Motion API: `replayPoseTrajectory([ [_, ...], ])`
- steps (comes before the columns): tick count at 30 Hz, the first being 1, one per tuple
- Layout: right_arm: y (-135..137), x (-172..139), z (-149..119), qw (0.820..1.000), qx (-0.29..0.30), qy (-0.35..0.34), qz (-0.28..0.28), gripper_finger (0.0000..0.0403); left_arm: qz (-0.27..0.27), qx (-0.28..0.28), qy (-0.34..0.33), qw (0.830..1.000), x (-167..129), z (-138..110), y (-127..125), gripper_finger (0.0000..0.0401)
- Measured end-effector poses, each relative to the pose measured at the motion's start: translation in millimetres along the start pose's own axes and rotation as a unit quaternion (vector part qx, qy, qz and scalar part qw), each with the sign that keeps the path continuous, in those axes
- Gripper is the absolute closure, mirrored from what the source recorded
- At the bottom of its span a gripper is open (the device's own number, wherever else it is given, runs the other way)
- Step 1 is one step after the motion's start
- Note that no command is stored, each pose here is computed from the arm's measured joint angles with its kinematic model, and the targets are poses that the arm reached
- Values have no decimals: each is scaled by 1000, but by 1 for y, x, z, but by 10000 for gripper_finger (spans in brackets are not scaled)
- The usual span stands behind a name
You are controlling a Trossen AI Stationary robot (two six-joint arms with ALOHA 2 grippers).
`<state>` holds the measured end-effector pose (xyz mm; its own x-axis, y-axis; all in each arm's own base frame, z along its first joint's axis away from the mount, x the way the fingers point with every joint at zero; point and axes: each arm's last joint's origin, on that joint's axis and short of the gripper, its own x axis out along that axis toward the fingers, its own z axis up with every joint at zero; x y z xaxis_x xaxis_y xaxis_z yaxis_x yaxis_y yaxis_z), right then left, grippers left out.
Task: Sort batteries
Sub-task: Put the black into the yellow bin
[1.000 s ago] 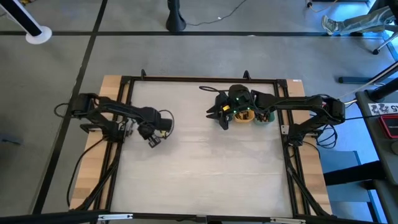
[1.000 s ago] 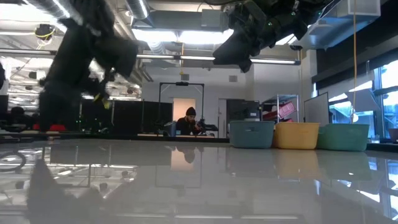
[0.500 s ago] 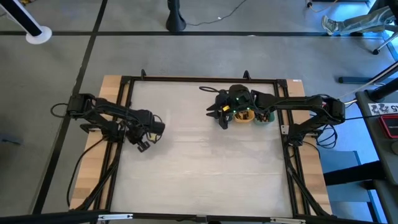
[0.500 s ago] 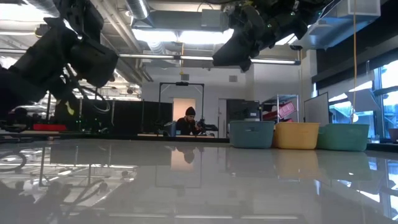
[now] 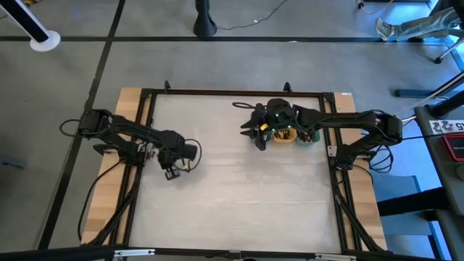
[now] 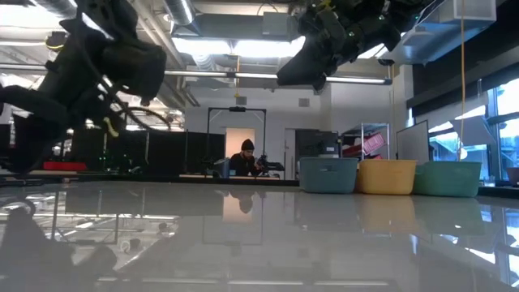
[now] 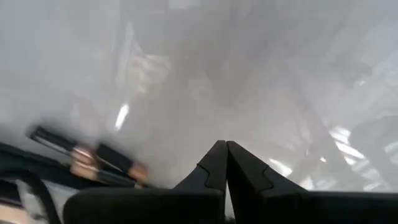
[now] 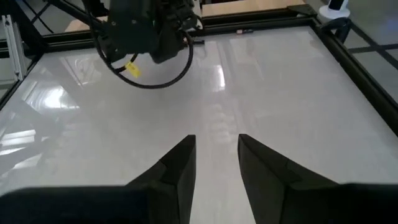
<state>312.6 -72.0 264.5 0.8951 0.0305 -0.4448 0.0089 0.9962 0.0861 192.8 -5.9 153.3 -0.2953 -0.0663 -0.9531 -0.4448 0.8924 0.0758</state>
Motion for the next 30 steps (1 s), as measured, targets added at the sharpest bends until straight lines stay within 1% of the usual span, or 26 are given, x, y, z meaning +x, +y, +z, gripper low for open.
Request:
replayPoseTrajectory([
  [2,0,0,0,1000,0,0,0,281,8,7,3,1000,-2,2,3,401],
  [3,0,0,0,1000,0,-1,0,281,8,-2,19,1000,-1,0,6,401],
  [5,0,0,0,1000,0,2,0,281,4,-36,67,997,4,-3,13,401],
  [8,0,0,-1,1000,0,5,0,281,18,-75,114,991,10,-9,24,401],
  [13,0,0,1,1000,-11,-4,-5,281,18,-116,132,984,20,-6,34,401],
  [19,0,0,1,1000,-11,-4,-5,281,26,-137,164,977,33,1,40,401],
  [23,0,0,0,1000,-10,0,-1,281,37,-142,199,969,47,5,42,401],
  [26,0,0,-1,1000,-12,3,1,281,66,-143,219,963,57,7,44,401],
  [28,0,0,-1,1000,-12,4,1,281,90,-143,223,960,61,8,45,401],
  [30,0,0,-1,1000,-14,5,1,281,104,-149,223,958,63,10,46,401],
])
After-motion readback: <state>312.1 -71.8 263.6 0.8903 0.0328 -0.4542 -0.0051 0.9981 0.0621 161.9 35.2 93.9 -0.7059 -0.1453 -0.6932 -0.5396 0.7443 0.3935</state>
